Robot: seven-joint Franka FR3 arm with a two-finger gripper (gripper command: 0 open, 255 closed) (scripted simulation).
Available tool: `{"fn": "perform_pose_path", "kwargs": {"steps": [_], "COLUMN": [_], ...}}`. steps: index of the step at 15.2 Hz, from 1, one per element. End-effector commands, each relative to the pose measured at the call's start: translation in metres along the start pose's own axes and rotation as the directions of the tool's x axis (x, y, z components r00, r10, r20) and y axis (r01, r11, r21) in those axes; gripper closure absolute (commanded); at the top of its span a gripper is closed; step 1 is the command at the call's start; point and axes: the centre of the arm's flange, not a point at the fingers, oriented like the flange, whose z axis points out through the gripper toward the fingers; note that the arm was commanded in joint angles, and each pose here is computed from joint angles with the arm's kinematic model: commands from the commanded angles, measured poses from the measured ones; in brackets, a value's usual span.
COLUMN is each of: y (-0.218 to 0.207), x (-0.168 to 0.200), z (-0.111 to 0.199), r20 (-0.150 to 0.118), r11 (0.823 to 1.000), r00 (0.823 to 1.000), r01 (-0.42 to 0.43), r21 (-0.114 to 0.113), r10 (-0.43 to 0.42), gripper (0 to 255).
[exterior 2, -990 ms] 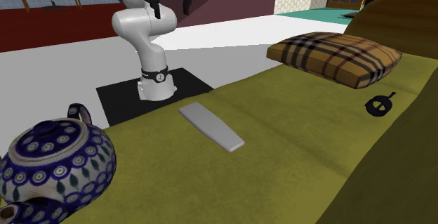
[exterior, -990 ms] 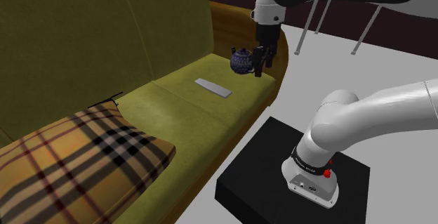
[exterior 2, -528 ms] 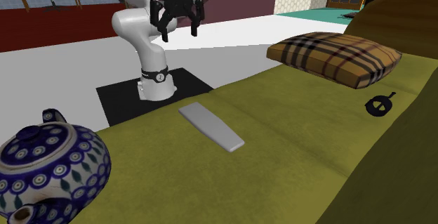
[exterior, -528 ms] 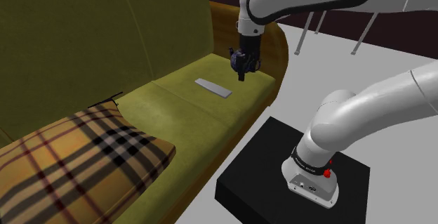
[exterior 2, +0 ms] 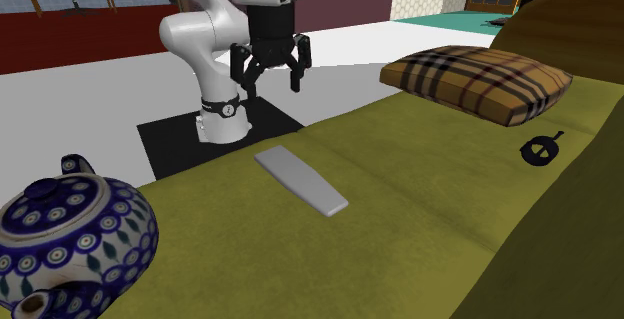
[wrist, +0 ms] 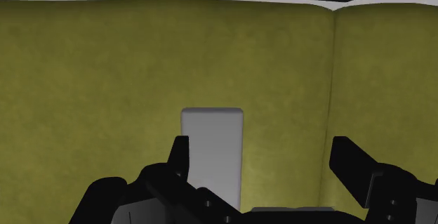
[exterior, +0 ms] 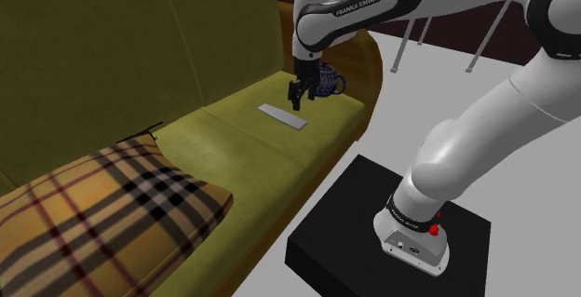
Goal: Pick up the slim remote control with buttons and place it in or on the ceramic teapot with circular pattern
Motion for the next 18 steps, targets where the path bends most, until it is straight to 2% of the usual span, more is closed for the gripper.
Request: {"fn": "perform_pose_path", "kwargs": {"steps": [1,9,18], "y": [0.007,0.026,0.028], "x": [0.020,0.104,0.110], "z": [0.014,0.062,0.103], "r20": [-0.014,-0.060,-0.062], "r11": [1.000,1.000,1.000], "r00": [1.000,0.998,0.998], "r01": [0.000,-0.001,-0.001], "r21": [-0.002,-0.011,-0.011], "r10": [0.000,0.000,0.000], "gripper": [0,0,0]}}
